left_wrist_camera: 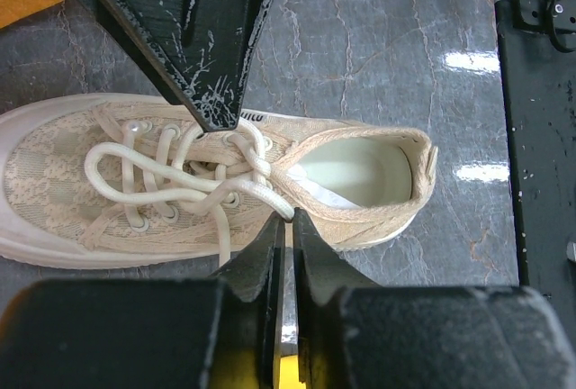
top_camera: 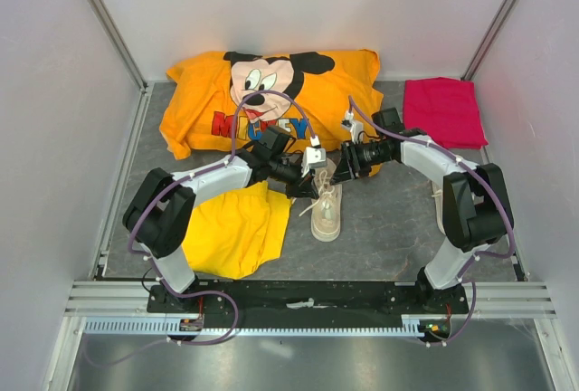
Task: Tie the shoes
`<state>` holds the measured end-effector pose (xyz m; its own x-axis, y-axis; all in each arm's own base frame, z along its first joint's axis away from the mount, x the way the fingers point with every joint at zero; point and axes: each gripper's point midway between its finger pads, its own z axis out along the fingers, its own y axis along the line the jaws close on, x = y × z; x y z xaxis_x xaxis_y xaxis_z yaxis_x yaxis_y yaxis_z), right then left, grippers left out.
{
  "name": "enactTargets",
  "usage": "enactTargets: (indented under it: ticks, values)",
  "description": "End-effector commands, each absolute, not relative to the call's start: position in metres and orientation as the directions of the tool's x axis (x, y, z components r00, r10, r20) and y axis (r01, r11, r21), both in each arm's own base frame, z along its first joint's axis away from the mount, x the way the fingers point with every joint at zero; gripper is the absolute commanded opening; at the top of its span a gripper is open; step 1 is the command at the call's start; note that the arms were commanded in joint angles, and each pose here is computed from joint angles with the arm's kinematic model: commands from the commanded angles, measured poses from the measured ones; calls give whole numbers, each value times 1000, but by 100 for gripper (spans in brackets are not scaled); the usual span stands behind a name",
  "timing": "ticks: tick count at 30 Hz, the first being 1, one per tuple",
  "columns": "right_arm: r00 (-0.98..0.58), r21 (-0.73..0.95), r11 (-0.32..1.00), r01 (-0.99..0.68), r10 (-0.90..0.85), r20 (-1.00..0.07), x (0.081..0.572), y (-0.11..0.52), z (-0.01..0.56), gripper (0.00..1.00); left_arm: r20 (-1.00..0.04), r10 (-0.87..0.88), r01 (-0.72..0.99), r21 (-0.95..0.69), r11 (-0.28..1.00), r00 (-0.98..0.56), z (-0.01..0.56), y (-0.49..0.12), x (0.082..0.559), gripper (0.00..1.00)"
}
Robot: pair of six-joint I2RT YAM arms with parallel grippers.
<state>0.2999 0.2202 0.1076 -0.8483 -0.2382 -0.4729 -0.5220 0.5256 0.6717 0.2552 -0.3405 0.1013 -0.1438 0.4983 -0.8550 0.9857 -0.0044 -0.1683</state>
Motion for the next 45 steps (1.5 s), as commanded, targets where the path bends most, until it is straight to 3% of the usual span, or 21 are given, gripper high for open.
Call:
enactTargets:
  ticks: [1,19,25,32,42,44,45]
  values:
    - [-840,669,516,-534,-240,-486,299,221,108,42,-886,454,994,-111,-10,-94,123,-348,266,15]
    - [-837,657,526,-540,-249,-488,298,219,106,42,-896,432,993,-121,-7,-106,131,-353,268,23]
    - [-838,652,535,-538,-254,-483,298,217,102,39,-901,420,992,-126,-9,-111,135,-354,267,9]
    - [-848,668,527,-525,-253,-466,298,219,98,37,-900,422,992,-128,-11,-111,135,-354,267,11]
    - [-866,683,537,-495,-239,-439,300,220,88,39,-898,425,992,-129,-14,-111,133,-354,267,3]
    - [-863,686,529,-499,-238,-445,300,222,90,35,-897,427,991,-133,-13,-115,133,-354,267,2]
    - [-856,684,520,-512,-237,-460,302,223,93,27,-896,428,991,-135,-11,-117,133,-354,267,1]
